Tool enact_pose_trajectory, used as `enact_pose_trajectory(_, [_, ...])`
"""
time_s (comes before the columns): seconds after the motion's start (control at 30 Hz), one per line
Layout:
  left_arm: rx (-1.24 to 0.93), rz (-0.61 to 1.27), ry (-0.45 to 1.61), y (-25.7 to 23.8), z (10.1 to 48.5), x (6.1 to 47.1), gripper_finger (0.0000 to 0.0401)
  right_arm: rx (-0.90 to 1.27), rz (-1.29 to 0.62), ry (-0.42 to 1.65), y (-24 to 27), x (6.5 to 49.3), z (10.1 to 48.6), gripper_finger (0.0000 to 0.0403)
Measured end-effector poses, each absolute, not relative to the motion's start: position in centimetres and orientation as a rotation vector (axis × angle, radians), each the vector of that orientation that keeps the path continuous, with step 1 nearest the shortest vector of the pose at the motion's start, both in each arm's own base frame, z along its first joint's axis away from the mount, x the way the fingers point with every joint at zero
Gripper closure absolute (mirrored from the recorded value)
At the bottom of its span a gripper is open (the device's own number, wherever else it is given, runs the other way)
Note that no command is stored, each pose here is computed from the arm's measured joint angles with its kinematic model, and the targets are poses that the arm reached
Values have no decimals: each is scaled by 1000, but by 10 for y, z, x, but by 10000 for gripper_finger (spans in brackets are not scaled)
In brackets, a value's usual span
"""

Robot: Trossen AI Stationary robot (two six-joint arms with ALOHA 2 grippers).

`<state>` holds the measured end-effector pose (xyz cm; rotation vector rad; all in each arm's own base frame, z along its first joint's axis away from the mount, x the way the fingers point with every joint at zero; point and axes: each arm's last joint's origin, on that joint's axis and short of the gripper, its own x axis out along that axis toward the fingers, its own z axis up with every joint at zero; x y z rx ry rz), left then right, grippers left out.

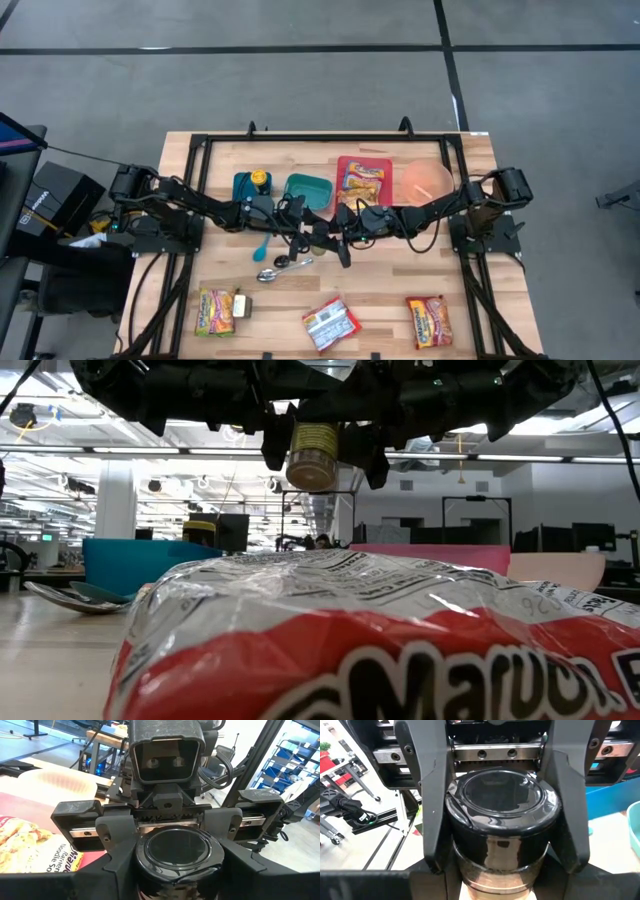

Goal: Pick & Place Food Item
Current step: Put the green seasoning bottle into the blue bin

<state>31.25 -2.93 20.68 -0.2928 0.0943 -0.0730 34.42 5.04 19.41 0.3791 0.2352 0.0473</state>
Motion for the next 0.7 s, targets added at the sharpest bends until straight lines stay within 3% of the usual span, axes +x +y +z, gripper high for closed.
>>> enact_pose_trajectory(0.7, [-292, -73, 94, -29, 207, 313, 204, 379, 47, 235, 50, 344, 194, 230])
